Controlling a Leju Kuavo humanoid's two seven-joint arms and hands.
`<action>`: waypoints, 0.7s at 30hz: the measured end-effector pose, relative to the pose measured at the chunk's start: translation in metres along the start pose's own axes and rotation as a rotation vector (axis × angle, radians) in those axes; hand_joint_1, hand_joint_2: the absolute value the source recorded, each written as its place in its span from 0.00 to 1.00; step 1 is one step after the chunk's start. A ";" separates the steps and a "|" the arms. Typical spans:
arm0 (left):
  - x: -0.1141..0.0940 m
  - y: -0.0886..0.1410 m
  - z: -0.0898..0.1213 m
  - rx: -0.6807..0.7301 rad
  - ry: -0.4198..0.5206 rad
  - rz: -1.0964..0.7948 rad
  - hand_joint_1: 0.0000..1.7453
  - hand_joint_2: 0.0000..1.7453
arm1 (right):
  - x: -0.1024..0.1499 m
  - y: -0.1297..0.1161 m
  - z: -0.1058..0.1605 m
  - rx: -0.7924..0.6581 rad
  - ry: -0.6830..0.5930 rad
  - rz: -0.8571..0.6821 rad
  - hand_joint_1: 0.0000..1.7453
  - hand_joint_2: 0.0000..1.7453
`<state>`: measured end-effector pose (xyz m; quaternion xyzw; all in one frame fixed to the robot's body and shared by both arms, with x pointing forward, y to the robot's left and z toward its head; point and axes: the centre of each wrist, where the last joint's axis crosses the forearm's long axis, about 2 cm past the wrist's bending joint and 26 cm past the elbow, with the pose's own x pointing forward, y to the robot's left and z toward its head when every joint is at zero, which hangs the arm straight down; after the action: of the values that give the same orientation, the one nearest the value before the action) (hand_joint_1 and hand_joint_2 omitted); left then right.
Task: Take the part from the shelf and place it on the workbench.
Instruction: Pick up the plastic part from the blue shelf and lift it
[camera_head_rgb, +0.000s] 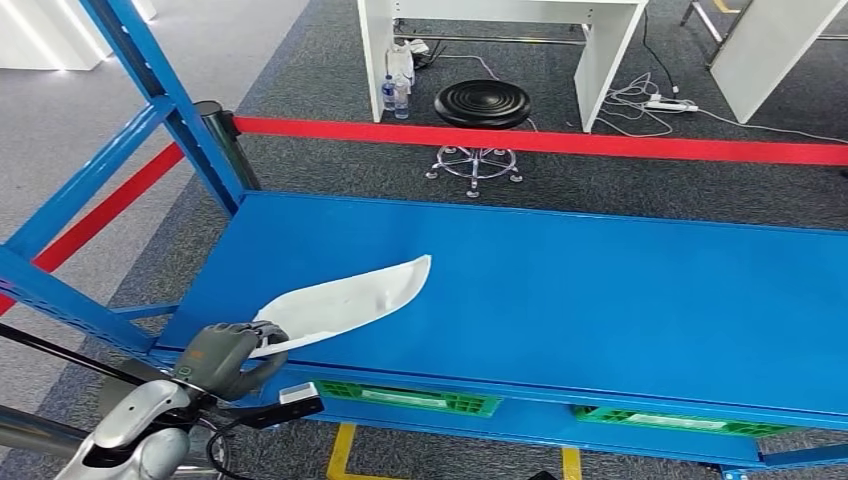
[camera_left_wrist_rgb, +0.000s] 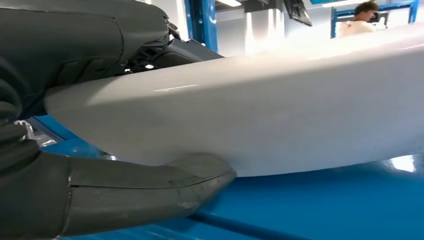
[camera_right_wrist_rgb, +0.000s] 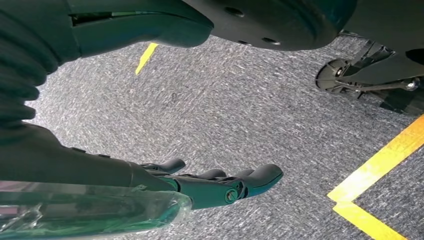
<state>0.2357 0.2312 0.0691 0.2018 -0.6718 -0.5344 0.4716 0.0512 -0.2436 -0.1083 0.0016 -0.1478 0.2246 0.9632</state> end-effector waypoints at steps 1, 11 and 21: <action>0.001 0.000 0.000 0.005 -0.003 0.001 1.00 1.00 | 0.000 0.000 0.000 -0.001 0.000 0.000 0.00 1.00; 0.011 0.008 -0.002 0.076 -0.044 0.011 0.95 1.00 | 0.000 0.000 0.000 -0.006 0.000 -0.007 0.00 1.00; 0.029 0.018 0.000 0.176 -0.105 0.032 0.97 1.00 | -0.001 0.000 0.000 -0.011 0.001 -0.024 0.00 1.00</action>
<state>0.2266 0.2147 0.0970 0.2033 -0.7431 -0.4755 0.4248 0.0503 -0.2439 -0.1084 -0.0020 -0.1484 0.2123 0.9659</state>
